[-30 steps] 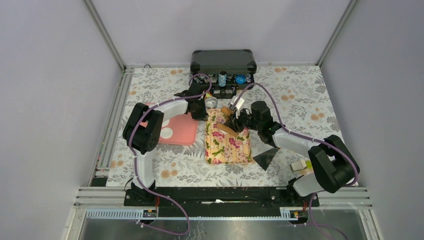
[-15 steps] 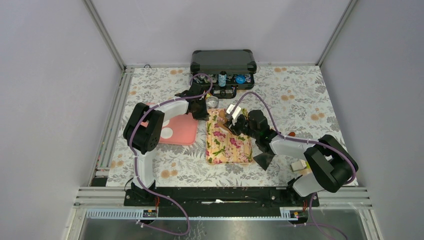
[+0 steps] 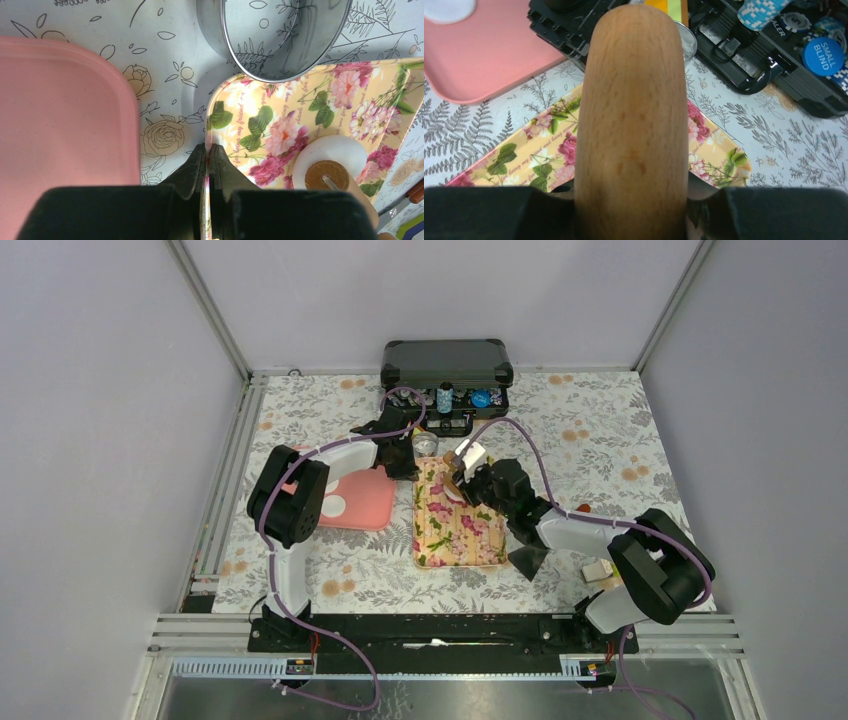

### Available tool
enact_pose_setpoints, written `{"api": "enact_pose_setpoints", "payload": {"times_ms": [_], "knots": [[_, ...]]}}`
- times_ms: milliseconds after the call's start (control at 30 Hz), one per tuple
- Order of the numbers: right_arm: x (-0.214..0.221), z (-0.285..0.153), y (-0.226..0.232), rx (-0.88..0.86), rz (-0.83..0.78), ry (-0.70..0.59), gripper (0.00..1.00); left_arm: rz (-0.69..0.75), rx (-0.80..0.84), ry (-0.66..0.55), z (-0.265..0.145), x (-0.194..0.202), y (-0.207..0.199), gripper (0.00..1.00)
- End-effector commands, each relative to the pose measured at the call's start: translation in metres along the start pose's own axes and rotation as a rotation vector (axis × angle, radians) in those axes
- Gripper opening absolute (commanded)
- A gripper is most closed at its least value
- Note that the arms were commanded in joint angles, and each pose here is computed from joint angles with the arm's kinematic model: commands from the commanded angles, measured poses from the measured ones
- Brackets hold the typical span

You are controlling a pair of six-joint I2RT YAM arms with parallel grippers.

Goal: Roll out the dumpling wrappers from the dough
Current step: Flatten out the dough on the work surface.

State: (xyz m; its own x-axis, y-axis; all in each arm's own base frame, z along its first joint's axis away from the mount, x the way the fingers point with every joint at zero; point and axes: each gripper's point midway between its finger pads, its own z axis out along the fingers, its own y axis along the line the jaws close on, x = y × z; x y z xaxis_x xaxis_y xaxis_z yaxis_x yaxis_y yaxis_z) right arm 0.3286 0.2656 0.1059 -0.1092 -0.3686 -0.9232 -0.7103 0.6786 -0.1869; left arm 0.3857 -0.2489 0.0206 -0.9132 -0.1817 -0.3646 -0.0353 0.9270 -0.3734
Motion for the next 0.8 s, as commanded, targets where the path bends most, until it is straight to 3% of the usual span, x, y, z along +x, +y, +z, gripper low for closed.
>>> {"api": "enact_pose_setpoints", "payload": {"times_ms": [0,267,567,767], "knots": [[0.027,-0.003,-0.016,0.122,0.087,0.124,0.0,0.009,-0.085,0.079,0.014,0.027,0.026,0.0],[0.042,-0.01,-0.032,0.229,0.272,0.126,0.0,-0.001,-0.082,0.077,0.014,0.025,0.028,0.0],[0.064,-0.021,-0.073,0.305,0.66,0.105,0.0,-0.017,-0.071,0.083,0.013,0.025,0.03,0.0],[0.083,-0.025,-0.079,0.313,0.757,0.138,0.0,-0.021,-0.068,0.085,0.013,0.025,0.031,0.0]]}}
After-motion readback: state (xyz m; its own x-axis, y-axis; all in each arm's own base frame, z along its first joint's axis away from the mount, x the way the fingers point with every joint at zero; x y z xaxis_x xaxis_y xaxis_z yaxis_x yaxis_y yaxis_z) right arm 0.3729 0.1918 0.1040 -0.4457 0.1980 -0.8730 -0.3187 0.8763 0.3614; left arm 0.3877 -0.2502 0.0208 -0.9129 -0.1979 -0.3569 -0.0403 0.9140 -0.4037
